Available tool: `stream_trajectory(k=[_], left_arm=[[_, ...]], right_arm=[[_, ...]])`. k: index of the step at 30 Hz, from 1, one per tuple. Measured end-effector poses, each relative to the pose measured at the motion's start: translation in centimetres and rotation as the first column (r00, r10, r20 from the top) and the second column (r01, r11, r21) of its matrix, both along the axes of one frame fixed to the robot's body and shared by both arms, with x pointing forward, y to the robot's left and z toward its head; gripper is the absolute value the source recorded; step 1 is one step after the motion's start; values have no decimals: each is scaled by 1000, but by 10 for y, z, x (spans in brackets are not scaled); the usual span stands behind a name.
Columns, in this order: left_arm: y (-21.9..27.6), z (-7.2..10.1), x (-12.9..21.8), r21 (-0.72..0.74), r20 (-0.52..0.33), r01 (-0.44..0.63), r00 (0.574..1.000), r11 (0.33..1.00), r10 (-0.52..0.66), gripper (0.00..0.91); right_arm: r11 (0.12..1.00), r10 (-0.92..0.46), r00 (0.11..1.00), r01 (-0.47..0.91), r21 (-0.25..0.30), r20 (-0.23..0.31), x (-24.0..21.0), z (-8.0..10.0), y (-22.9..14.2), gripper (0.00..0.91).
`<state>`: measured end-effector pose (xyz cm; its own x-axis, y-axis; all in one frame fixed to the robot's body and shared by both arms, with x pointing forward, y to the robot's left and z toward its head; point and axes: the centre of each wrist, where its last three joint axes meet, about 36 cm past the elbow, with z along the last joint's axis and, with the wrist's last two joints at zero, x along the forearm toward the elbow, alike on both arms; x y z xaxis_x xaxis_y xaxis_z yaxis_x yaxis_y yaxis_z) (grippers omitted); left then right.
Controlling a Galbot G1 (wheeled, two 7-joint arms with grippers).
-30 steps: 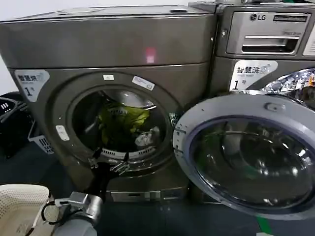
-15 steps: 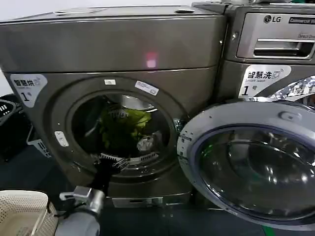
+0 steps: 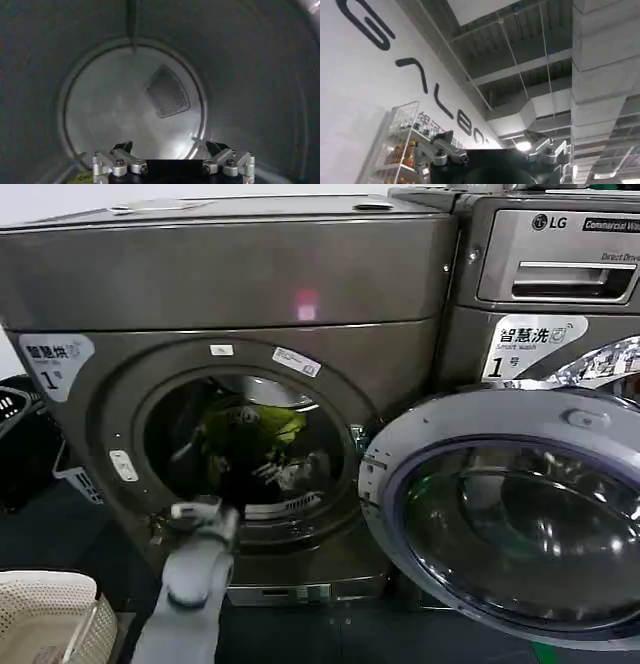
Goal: Grasp the clothes from the dryer.
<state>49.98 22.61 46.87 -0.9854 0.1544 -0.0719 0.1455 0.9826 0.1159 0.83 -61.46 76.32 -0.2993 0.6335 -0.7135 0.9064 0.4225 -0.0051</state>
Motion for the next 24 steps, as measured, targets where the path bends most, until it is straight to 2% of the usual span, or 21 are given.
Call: stream_trajectory(k=[8,14,19,24], left_arm=[[6,-1,87,82,-60,57,997,995,-53,907],[18,6,146,200,-117,178,981,963,-157,907],[24,17,188,304,-196,335,938,892,-285,907],[23,22,225,418,-342,497,862,761,-375,907]], right_arm=[[1000,8,1000,-8,9,7,4,-4,-3,907],[1000,14,1000,-14,12,4,9,-7,-6,907],[1000,16,1000,-16,16,2,13,-11,-8,907],[1000,13,1000,-13,28,0,14,-19,-11,907]])
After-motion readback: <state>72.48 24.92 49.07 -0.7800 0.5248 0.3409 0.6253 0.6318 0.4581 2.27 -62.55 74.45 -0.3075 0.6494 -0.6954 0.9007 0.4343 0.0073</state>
